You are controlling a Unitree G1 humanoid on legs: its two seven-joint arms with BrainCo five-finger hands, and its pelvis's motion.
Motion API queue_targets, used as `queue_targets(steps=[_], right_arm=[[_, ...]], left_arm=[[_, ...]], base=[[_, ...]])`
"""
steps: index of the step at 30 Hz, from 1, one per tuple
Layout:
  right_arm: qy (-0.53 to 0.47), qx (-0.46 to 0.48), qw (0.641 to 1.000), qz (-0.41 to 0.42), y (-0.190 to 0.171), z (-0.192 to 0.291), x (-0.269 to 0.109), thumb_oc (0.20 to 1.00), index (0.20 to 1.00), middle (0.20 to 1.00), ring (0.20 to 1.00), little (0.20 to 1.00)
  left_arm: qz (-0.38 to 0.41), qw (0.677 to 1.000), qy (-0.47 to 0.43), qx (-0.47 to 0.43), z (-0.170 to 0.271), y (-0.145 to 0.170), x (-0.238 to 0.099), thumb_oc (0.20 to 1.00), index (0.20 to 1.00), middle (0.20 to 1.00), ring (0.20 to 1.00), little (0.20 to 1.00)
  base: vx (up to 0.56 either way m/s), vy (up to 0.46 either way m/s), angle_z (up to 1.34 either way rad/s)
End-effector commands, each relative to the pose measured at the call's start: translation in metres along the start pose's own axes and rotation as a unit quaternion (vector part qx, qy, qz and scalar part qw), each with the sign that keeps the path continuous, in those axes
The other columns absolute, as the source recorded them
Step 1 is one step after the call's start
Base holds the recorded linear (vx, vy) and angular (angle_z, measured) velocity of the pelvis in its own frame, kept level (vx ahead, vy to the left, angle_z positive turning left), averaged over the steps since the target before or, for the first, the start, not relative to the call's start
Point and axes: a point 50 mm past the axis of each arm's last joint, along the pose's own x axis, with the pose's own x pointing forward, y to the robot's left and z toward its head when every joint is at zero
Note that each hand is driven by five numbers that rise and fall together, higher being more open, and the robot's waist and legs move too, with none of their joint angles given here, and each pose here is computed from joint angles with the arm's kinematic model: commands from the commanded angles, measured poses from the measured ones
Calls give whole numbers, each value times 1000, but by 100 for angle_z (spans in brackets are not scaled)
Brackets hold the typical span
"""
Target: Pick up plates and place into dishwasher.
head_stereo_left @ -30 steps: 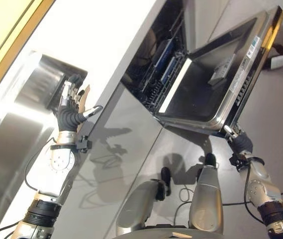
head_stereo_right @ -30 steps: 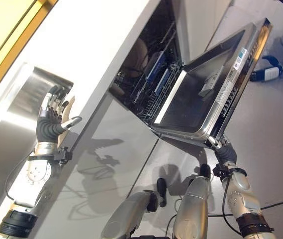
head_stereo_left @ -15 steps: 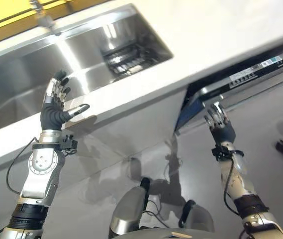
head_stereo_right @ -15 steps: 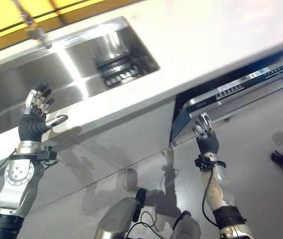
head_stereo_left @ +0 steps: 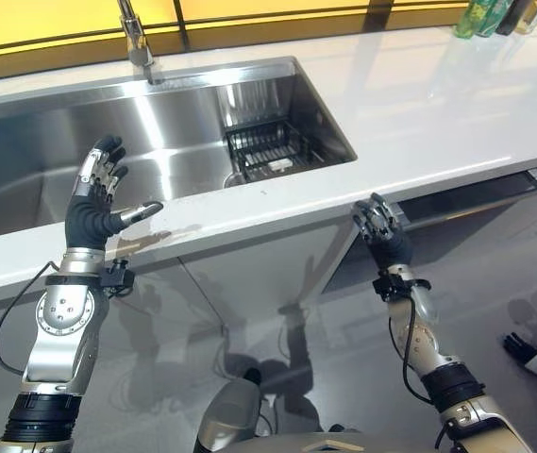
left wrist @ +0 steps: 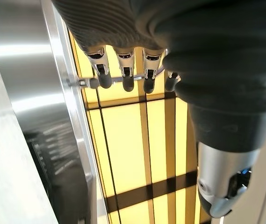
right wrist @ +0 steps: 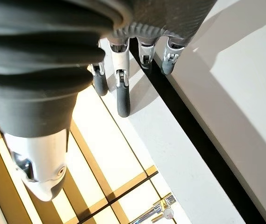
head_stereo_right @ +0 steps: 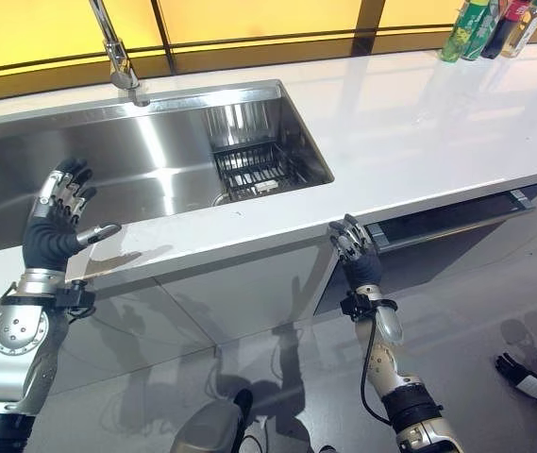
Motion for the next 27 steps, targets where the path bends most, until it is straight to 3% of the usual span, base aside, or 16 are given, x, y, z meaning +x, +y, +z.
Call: queue_targets(steps=[1, 7, 14, 18, 23, 27], right_arm=[[-85, -15, 990, 111, 48, 33, 20, 1000, 1000, 1000, 1000, 1000], [-54, -73, 995, 52, 30, 24, 6, 1000, 1000, 1000, 1000, 1000], [-29, -172, 982, 78, 37, 35, -9, 1000, 1000, 1000, 1000, 1000], [11, -172, 954, 245, 58, 45, -16, 1000, 1000, 1000, 1000, 1000], [-16, -153, 914, 376, 84, 69, -19, 1000, 1000, 1000, 1000, 1000], [-54, -122, 906, 401, 96, 85, -21, 1000, 1000, 1000, 1000, 1000]], left_arm=[[-16, 999, -47, 11, 19, -2, 8, 1000, 1000, 1000, 1000, 1000], [-6, 999, -39, -12, 15, -10, 8, 1000, 1000, 1000, 1000, 1000], [6, 998, -40, -41, 13, -22, 9, 1000, 1000, 1000, 1000, 1000], [1, 998, -47, -48, 15, -21, 14, 1000, 1000, 1000, 1000, 1000], [-26, 997, -50, -61, 16, -23, 16, 1000, 1000, 1000, 1000, 1000], [-42, 995, -55, -67, 17, -26, 16, 1000, 1000, 1000, 1000, 1000]], base=[[-7, 24, -16], [-24, 41, -19], [-73, 99, -21], [-99, 31, -23], [-61, 4, -15], [-32, 1, 3]])
